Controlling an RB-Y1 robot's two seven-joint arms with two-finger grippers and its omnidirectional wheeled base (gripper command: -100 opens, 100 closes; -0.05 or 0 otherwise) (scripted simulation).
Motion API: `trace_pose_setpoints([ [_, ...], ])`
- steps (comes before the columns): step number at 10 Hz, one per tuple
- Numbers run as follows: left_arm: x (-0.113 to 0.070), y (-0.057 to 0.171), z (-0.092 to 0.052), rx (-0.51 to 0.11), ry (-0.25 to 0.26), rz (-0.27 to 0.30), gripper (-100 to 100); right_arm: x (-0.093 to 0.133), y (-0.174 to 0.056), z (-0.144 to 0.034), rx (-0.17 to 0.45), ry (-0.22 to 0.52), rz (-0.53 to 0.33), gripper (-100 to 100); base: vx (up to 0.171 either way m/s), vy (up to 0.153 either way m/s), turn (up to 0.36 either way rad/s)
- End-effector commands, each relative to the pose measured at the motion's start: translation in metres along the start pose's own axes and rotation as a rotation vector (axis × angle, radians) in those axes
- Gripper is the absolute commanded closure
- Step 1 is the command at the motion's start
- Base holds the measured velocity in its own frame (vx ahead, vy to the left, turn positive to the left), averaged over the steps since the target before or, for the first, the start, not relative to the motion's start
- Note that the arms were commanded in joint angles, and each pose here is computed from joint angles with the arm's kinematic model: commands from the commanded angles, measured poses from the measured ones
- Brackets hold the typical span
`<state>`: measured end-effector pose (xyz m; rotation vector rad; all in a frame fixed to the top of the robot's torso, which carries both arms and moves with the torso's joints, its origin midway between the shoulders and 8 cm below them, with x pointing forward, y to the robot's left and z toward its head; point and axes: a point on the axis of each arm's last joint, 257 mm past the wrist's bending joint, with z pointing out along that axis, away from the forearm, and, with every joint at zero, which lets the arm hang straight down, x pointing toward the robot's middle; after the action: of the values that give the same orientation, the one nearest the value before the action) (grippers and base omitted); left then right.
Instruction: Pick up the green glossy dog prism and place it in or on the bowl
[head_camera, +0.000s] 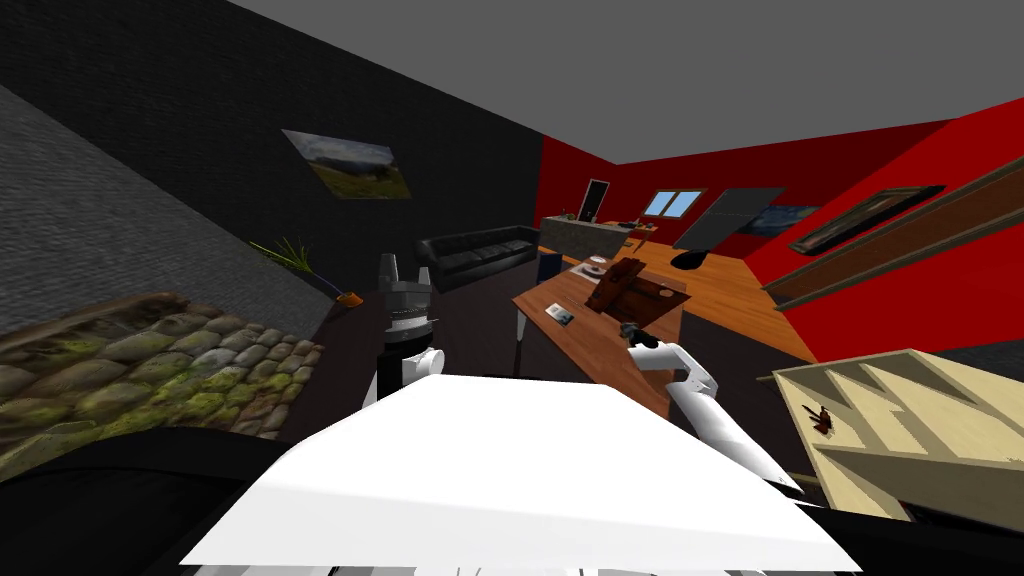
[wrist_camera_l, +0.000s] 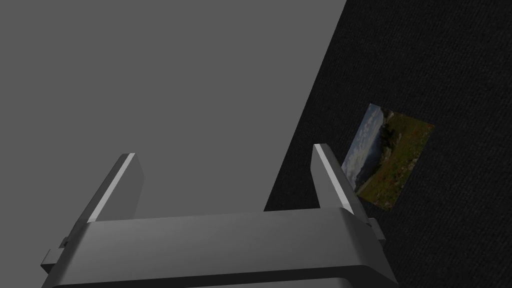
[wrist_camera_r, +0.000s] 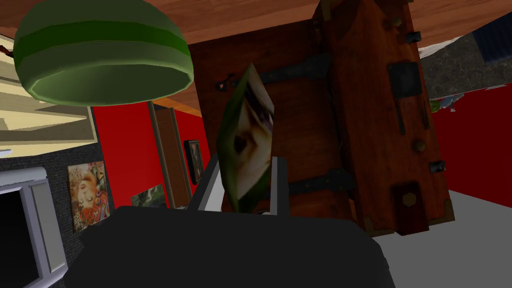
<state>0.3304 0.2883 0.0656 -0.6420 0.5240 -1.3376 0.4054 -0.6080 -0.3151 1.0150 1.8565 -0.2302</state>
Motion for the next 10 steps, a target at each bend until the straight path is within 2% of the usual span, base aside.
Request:
trace_pose_setpoints([
  [1, 0.000, 0.000, 0.000, 0.000, 0.000, 0.000, 0, -0.009, -0.017, 0.000, 0.044, 0.008, -0.011, 100, -0.093, -0.132, 0.190],
  [4, 0.000, 0.000, 0.000, 0.000, 0.000, 0.000, 0, -0.021, -0.049, 0.000, 0.124, 0.019, -0.032, 100, -0.098, -0.137, 0.191],
  [10, 0.000, 0.000, 0.000, 0.000, 0.000, 0.000, 0, -0.041, -0.104, -0.004, 0.264, 0.037, -0.063, 100, -0.065, -0.093, 0.143],
])
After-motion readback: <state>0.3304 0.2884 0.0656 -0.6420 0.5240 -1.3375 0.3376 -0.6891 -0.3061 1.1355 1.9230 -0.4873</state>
